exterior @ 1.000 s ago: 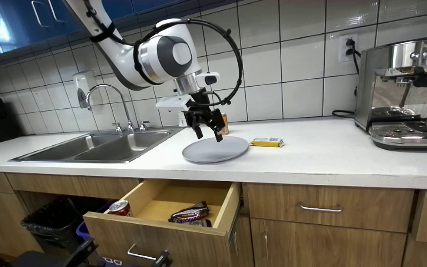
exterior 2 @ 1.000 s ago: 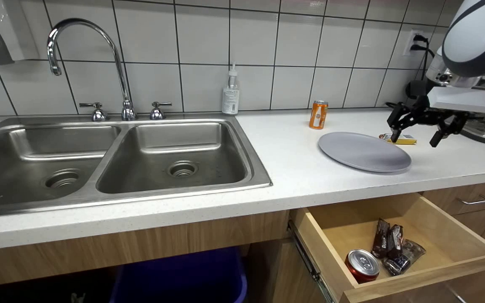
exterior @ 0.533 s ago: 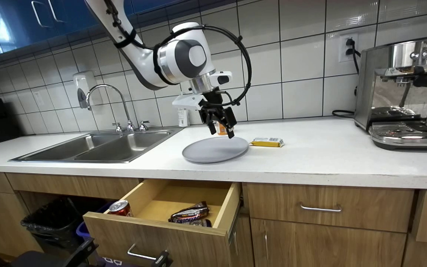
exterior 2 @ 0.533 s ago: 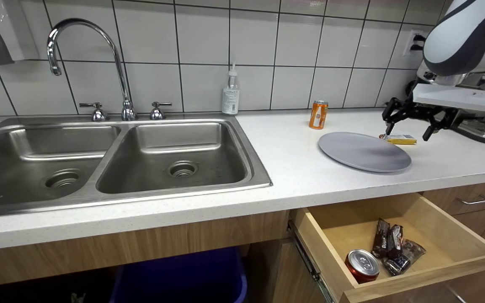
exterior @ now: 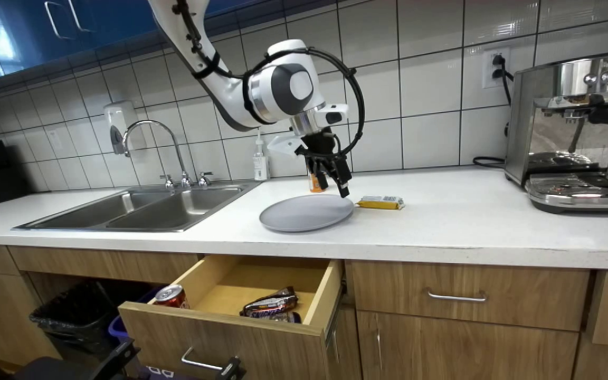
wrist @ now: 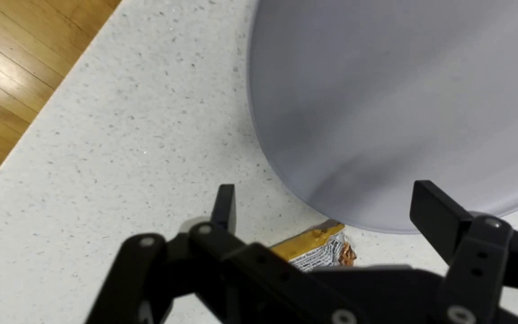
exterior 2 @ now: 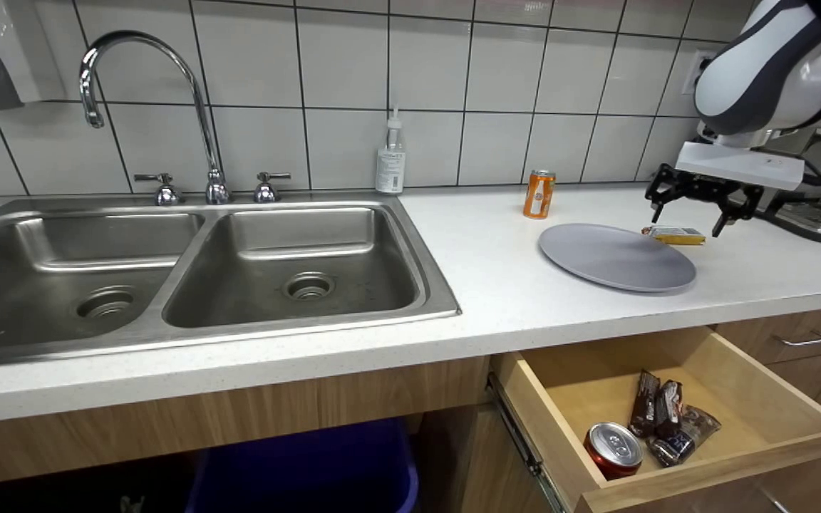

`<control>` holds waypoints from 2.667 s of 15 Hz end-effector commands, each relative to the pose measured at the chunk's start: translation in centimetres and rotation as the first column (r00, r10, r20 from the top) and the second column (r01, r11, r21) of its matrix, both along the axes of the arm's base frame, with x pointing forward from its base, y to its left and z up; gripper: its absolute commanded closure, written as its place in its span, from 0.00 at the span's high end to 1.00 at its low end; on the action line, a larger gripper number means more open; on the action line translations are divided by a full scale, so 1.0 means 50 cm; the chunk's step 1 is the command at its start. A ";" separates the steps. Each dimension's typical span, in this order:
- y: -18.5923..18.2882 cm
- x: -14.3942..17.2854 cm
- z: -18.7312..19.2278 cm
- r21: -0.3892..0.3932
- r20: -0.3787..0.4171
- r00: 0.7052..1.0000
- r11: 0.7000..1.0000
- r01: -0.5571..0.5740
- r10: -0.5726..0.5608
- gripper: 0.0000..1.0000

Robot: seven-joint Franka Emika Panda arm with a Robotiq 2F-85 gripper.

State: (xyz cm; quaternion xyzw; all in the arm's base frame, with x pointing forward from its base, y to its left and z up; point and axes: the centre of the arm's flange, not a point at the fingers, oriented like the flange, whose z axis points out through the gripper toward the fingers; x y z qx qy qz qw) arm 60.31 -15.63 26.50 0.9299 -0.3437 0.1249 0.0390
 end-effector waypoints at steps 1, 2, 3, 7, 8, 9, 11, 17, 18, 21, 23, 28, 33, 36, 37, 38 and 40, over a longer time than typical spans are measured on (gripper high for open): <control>-0.027 0.050 -0.004 0.018 -0.007 0.992 0.992 0.123 -0.122 1.00; -0.035 0.056 -0.007 0.023 -0.005 0.989 0.989 0.149 -0.149 1.00; -0.043 0.061 -0.010 0.027 -0.006 0.985 0.984 0.173 -0.173 1.00; -0.071 0.084 -0.018 0.036 -0.005 0.964 0.964 0.265 -0.265 1.00; -0.080 0.090 -0.020 0.036 -0.005 0.958 0.958 0.285 -0.285 1.00; -0.086 0.096 -0.021 0.037 -0.007 0.952 0.951 0.306 -0.306 1.00; -0.104 0.108 -0.024 0.041 -0.009 0.939 0.938 0.345 -0.345 1.00; -0.148 0.145 -0.035 0.038 -0.013 0.909 0.909 0.416 -0.416 1.00; -0.153 0.152 -0.037 0.038 -0.014 0.906 0.905 0.424 -0.423 1.00; -0.163 0.176 -0.046 0.040 -0.019 0.896 0.895 0.445 -0.444 1.00; -0.165 0.192 -0.052 0.042 -0.026 0.888 0.887 0.460 -0.459 1.00; -0.176 0.224 -0.071 0.060 -0.034 0.861 0.859 0.509 -0.508 1.00; -0.185 0.246 -0.095 0.071 -0.055 0.840 0.837 0.543 -0.540 1.00; -0.185 0.258 -0.104 0.071 -0.060 0.834 0.831 0.552 -0.548 1.00; -0.185 0.261 -0.106 0.069 -0.063 0.833 0.830 0.553 -0.550 1.00; -0.184 0.264 -0.108 0.070 -0.064 0.832 0.829 0.555 -0.551 1.00; -0.183 0.269 -0.112 0.070 -0.066 0.830 0.827 0.558 -0.554 1.00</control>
